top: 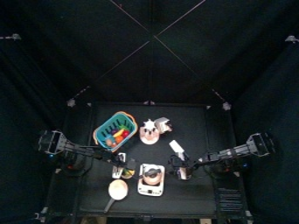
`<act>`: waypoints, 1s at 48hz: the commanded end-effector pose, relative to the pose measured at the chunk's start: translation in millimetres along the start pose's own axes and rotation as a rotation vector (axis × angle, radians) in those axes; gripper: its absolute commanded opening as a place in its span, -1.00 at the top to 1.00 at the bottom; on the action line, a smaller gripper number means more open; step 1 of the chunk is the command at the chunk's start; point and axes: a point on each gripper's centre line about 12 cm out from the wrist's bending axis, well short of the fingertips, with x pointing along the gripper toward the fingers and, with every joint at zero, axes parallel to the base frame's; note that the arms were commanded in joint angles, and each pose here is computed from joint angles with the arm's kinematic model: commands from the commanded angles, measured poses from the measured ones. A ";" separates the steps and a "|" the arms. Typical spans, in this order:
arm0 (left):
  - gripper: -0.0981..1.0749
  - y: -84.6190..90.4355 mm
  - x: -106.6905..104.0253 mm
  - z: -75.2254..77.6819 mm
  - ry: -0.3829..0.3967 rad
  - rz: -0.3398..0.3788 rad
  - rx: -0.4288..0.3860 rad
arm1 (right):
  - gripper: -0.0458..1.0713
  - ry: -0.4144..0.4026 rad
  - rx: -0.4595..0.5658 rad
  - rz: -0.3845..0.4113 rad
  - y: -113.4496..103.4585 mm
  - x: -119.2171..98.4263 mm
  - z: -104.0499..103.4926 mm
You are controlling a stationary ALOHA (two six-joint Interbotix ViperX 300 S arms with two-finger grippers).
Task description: Place corn into small plate
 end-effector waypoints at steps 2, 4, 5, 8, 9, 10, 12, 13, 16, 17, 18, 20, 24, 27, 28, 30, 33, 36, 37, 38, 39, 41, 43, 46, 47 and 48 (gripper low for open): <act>-0.66 1.4 0.2 0.5 -0.004 0.001 -0.007 | -0.61 -0.026 0.000 0.003 0.9 -1.9 9.2; -0.67 2.0 1.0 -1.7 0.000 0.002 -0.009 | -0.61 -0.026 0.000 0.004 1.1 -1.9 9.2; -0.68 1.6 2.1 -3.7 0.006 0.001 -0.010 | -0.61 -0.026 0.000 0.003 0.9 -1.9 9.2; -0.68 1.6 2.2 -5.1 0.008 0.001 -0.011 | -0.61 -0.026 0.000 0.003 0.9 -1.9 9.2; -0.68 1.6 2.4 -5.7 0.009 0.001 -0.011 | -0.61 -0.026 0.000 0.003 0.9 -1.9 9.2; -0.68 1.6 2.4 -5.7 0.009 0.001 -0.011 | -0.61 -0.026 0.000 0.004 1.1 -1.9 9.2; -0.68 1.6 2.4 -5.7 0.009 0.001 -0.011 | -0.61 -0.026 0.000 0.003 0.9 -1.9 9.2; -0.68 1.7 2.4 -5.7 0.010 0.002 -0.010 | -0.61 -0.024 0.001 0.001 0.5 -1.5 8.9; -0.68 1.4 0.5 -4.4 0.002 0.002 -0.009 | -0.61 -0.026 0.002 0.003 0.7 -1.8 9.2; -0.68 1.4 -0.3 -3.1 -0.002 0.003 -0.006 | -0.61 -0.026 0.002 0.002 0.5 -1.8 9.2; -0.68 1.4 -2.4 -0.9 -0.014 0.006 -0.004 | -0.61 -0.026 0.001 0.003 0.9 -1.9 9.1; -0.68 1.5 -6.3 3.9 -0.040 0.011 0.002 | -0.61 -0.026 0.000 0.003 0.9 -1.9 9.2; -0.68 2.7 -14.0 10.7 -0.096 0.030 0.017 | -0.61 -0.026 0.001 0.003 0.9 -1.9 9.1; -0.68 3.7 -20.5 13.0 -0.132 0.049 0.041 | -0.61 -0.026 0.000 0.003 0.9 -1.9 9.2; -0.68 3.4 -22.1 13.5 -0.139 0.053 0.049 | -0.61 -0.026 0.000 0.003 0.9 -1.9 9.2; -0.68 4.7 -27.2 13.9 -0.170 0.067 0.057 | -0.61 -0.026 0.000 0.003 0.9 -1.9 9.2; -0.68 6.3 -32.1 14.0 -0.203 0.080 0.059 | -0.61 -0.026 0.001 0.003 0.9 -1.9 9.1; -0.68 6.6 -36.7 12.7 -0.231 0.087 0.057 | -0.61 -0.026 0.000 0.003 0.9 -1.9 9.2; -0.68 6.5 -38.4 12.5 -0.241 0.090 0.058 | -0.61 -0.026 0.000 0.003 0.9 -1.9 9.2; -0.68 6.6 -39.0 11.8 -0.247 0.092 0.058 | -0.61 -0.027 0.000 0.003 1.0 -1.9 9.8; -0.68 6.5 -40.6 11.6 -0.257 0.094 0.058 | -0.61 -0.026 0.000 0.003 0.9 -1.9 9.2; -0.68 6.5 -43.3 11.5 -0.277 0.099 0.057 | -0.61 -0.029 -0.002 0.003 1.1 -1.9 10.4; -0.68 6.6 -44.6 10.3 -0.290 0.102 0.053 | -0.61 -0.034 -0.004 0.005 1.7 -2.0 12.3; -0.68 6.7 -48.1 10.6 -0.318 0.109 0.053 | -0.61 -0.047 -0.007 0.010 3.5 -3.6 16.6; -0.68 6.4 -49.2 11.0 -0.330 0.110 0.051 | -0.61 -0.050 -0.010 0.010 3.5 -4.0 17.5; -0.68 6.0 -50.6 11.8 -0.342 0.112 0.051 | -0.61 -0.052 -0.012 0.014 4.7 -4.1 18.1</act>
